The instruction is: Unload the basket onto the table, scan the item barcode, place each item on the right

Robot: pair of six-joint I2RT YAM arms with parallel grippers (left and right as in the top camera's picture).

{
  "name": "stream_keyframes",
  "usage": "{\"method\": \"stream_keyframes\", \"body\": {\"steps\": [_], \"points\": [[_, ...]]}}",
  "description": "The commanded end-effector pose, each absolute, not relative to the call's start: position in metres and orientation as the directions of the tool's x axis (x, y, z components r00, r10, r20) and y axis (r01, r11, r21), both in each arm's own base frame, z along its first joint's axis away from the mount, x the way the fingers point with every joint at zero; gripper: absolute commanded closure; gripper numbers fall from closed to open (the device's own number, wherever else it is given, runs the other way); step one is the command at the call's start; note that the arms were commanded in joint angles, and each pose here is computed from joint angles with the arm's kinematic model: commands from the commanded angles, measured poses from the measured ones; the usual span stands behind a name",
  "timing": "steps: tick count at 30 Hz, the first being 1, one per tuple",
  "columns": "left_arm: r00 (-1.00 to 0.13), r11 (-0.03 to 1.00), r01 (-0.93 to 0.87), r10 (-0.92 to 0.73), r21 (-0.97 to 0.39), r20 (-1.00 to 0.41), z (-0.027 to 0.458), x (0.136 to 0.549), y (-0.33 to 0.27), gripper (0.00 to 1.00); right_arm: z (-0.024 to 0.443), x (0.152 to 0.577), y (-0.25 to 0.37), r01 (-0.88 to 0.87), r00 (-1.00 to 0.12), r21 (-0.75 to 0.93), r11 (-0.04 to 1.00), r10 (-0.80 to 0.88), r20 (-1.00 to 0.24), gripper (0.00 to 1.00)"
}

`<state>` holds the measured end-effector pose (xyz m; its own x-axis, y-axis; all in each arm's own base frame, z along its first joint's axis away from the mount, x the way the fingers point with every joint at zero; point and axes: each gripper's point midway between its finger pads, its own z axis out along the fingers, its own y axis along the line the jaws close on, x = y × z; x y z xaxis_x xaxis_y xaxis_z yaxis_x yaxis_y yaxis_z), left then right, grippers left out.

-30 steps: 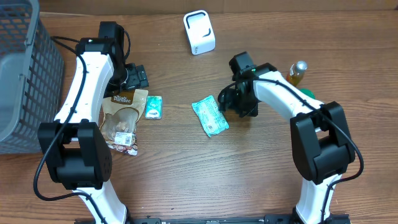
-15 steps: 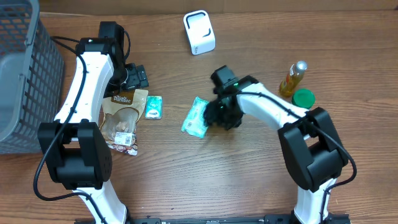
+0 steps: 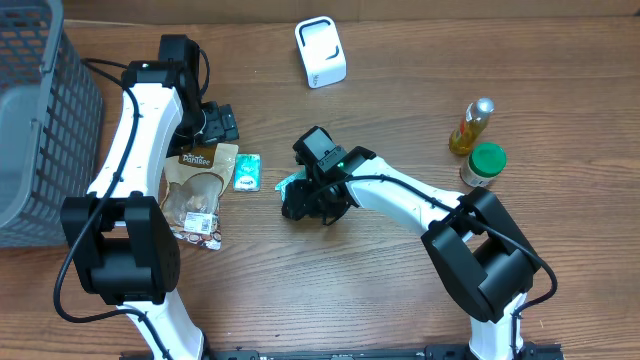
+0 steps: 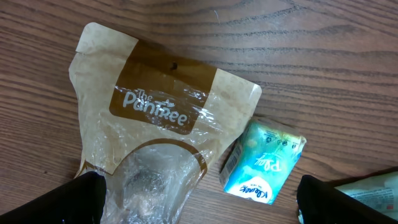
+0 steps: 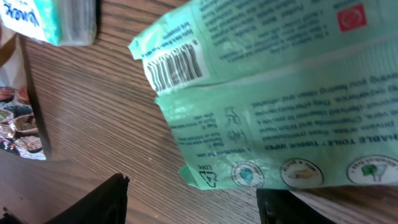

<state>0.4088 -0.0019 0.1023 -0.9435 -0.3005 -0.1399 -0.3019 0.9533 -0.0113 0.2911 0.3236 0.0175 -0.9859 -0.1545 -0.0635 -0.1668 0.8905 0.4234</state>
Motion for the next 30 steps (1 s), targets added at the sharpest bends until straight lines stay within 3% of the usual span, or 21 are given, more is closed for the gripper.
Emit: {"method": "stream_keyframes", "body": {"steps": [1, 8, 16, 22, 30], "points": [[-0.935, 0.952, -0.304, -0.305, -0.035, -0.179, 0.117, 0.414, -0.004, 0.0, 0.046, 0.303, 0.325, -0.235, -0.972, 0.443, 0.865, -0.206, -0.113, 0.32], [-0.936, 0.952, -0.303, -0.304, -0.034, -0.179, 0.117, 0.414, -0.004, 0.0, 0.091, 0.329, 0.285, -0.232, -0.972, 0.412, 0.881, -0.188, -0.144, 0.22], [-0.936, 0.952, -0.303, -0.304, -0.034, -0.179, 0.117, 0.414, -0.004, 0.0, 0.081, 0.36, 0.224, -0.074, -0.994, 0.399, 0.914, -0.035, -0.103, 0.2], [-0.935, 0.952, -0.304, -0.305, -0.037, -0.183, 0.118, 0.416, -0.004, 0.01, 0.077, 0.364, 0.213, -0.092, -0.992, 0.392, 0.915, -0.051, -0.115, 0.2], [-0.875, 0.952, -0.274, -0.306, -0.137, -0.375, 0.134, 0.468, -0.011, 0.0, 0.078, 0.368, 0.214, -0.097, -0.99, 0.397, 0.913, -0.048, -0.132, 0.18]]}}
